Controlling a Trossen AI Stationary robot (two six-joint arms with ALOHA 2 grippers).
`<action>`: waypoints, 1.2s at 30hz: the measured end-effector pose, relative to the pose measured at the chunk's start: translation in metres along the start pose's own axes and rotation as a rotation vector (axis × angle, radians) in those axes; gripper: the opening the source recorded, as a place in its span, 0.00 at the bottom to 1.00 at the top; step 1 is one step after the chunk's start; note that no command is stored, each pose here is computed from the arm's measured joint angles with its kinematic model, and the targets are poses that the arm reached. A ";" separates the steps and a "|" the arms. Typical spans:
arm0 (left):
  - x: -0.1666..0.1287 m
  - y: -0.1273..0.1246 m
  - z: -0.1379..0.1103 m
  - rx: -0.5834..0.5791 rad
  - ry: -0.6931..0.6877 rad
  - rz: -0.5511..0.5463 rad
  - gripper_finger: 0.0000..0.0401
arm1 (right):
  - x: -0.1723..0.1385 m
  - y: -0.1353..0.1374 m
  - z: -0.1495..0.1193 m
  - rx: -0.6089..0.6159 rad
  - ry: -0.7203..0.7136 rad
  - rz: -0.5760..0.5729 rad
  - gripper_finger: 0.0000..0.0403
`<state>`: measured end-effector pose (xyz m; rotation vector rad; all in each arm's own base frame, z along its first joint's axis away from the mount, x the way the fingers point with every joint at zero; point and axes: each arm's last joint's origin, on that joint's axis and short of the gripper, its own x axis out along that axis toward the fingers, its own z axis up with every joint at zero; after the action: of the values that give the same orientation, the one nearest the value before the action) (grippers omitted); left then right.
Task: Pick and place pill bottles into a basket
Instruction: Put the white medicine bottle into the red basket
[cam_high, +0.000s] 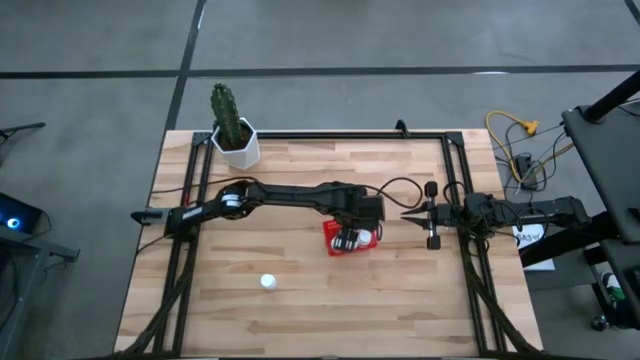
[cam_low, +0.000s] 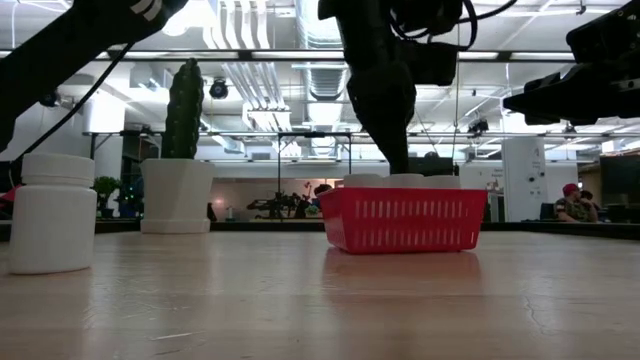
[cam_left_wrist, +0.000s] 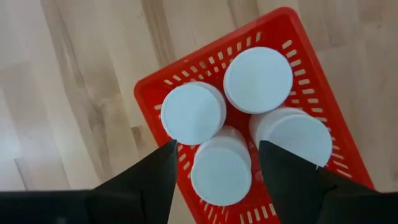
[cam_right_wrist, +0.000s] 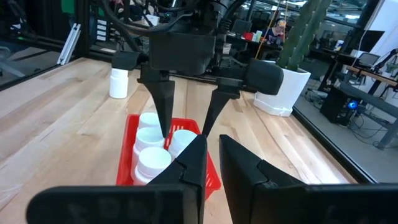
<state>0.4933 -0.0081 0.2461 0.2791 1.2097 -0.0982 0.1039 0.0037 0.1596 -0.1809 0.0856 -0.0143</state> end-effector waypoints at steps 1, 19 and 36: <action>-0.001 0.000 0.000 0.000 0.002 0.002 0.51 | 0.000 0.000 0.000 0.000 0.000 0.000 0.08; -0.060 -0.024 -0.005 0.049 -0.004 0.046 0.51 | 0.000 0.000 0.000 0.000 0.001 0.001 0.08; -0.085 -0.124 -0.039 0.178 0.079 -0.011 0.51 | 0.000 0.000 0.000 0.000 0.000 0.001 0.08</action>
<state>0.4006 -0.1233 0.2927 0.4348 1.2830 -0.2071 0.1039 0.0038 0.1595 -0.1810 0.0855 -0.0132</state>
